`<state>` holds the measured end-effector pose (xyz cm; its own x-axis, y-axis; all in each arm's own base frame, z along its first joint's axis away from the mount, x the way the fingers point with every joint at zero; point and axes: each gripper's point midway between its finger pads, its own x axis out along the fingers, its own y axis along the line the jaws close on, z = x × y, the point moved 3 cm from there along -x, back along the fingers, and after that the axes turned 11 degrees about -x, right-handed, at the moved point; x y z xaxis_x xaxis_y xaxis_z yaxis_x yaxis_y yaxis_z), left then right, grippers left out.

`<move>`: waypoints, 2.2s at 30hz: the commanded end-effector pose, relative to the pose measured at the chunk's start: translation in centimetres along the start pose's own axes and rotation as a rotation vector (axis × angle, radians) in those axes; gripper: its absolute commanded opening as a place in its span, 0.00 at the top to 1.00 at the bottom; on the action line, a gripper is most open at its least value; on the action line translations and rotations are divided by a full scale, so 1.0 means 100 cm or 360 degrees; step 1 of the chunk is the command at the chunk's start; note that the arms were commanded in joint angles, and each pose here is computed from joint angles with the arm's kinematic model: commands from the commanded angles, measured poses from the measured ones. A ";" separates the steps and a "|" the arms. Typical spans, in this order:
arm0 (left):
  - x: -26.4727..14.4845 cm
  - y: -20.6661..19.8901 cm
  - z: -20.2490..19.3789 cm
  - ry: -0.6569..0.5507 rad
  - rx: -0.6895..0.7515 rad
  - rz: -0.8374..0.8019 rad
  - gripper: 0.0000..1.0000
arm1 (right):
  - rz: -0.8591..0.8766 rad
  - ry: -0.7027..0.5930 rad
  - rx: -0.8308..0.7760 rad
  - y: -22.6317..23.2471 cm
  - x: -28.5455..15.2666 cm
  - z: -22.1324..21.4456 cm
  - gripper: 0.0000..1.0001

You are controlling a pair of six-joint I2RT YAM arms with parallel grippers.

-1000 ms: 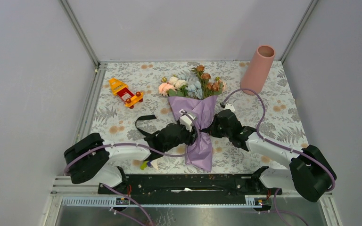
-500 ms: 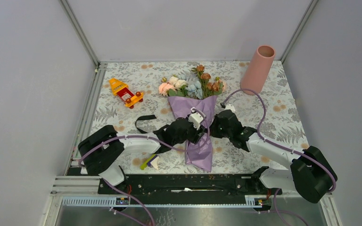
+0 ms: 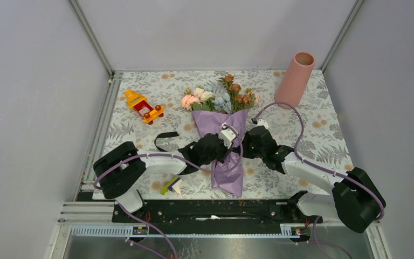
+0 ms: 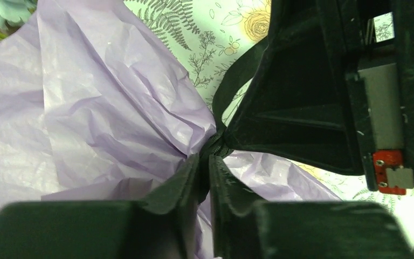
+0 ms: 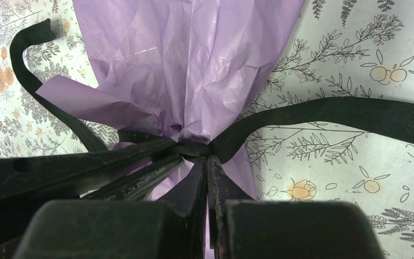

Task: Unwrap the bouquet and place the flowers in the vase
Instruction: Untie the ribbon from the wrapping paper.

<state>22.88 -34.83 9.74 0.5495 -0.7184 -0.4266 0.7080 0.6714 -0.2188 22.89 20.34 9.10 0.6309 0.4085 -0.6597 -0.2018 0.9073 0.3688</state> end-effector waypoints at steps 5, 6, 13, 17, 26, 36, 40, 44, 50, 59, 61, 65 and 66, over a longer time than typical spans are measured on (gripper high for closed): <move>0.002 -0.005 0.023 -0.0132 0.0005 -0.0027 1.00 | -0.0031 -0.0053 -0.0002 -0.002 -0.001 0.007 1.00; 0.000 -0.003 0.024 -0.0145 0.0000 -0.0016 1.00 | -0.0049 -0.0057 -0.0001 -0.004 -0.001 0.008 1.00; -0.020 0.011 0.021 -0.0251 -0.0175 0.0121 1.00 | -0.0211 -0.0028 -0.0011 -0.021 -0.004 0.002 1.00; -0.035 0.020 0.013 -0.0329 -0.0356 0.0189 1.00 | -0.0248 -0.0021 -0.0016 -0.027 -0.004 -0.003 1.00; -0.056 0.031 -0.005 -0.0377 -0.0615 0.0271 0.94 | -0.0242 -0.0002 0.0013 -0.028 -0.004 -0.008 1.00; -0.068 0.021 0.003 -0.0399 -0.0500 0.0136 0.86 | 0.0146 -0.0110 -0.0051 0.013 -0.017 0.013 0.99; -0.066 0.017 0.008 -0.0419 -0.0488 0.0093 0.96 | 0.0234 -0.0171 -0.0115 0.028 -0.027 0.026 0.84; -0.069 0.010 0.018 -0.0507 -0.0512 0.0005 1.00 | 0.0323 -0.0219 -0.0172 0.046 -0.034 0.034 0.76; -0.071 0.000 0.026 -0.0589 -0.0533 -0.0120 1.00 | 0.0432 -0.0154 -0.0191 0.067 -0.026 0.029 0.74; -0.066 0.001 0.010 -0.0523 -0.0558 -0.0125 1.00 | 0.0404 -0.0122 -0.0142 0.068 -0.008 0.025 0.66; -0.066 0.001 0.009 -0.0521 -0.0564 -0.0131 1.00 | 0.0401 -0.0129 -0.0128 0.069 -0.005 0.025 0.66; -0.066 0.000 0.009 -0.0525 -0.0568 -0.0141 1.00 | 0.0382 -0.0113 -0.0123 0.069 0.003 0.025 0.65; -0.066 -0.001 0.009 -0.0526 -0.0569 -0.0144 1.00 | 0.0382 -0.0108 -0.0121 0.070 0.004 0.025 0.66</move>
<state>19.60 -29.62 11.76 0.6554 -0.7326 -0.1835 0.5658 0.6372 -0.5233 22.29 24.89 10.91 0.5769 0.5733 -0.5818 -0.3820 0.8190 0.4281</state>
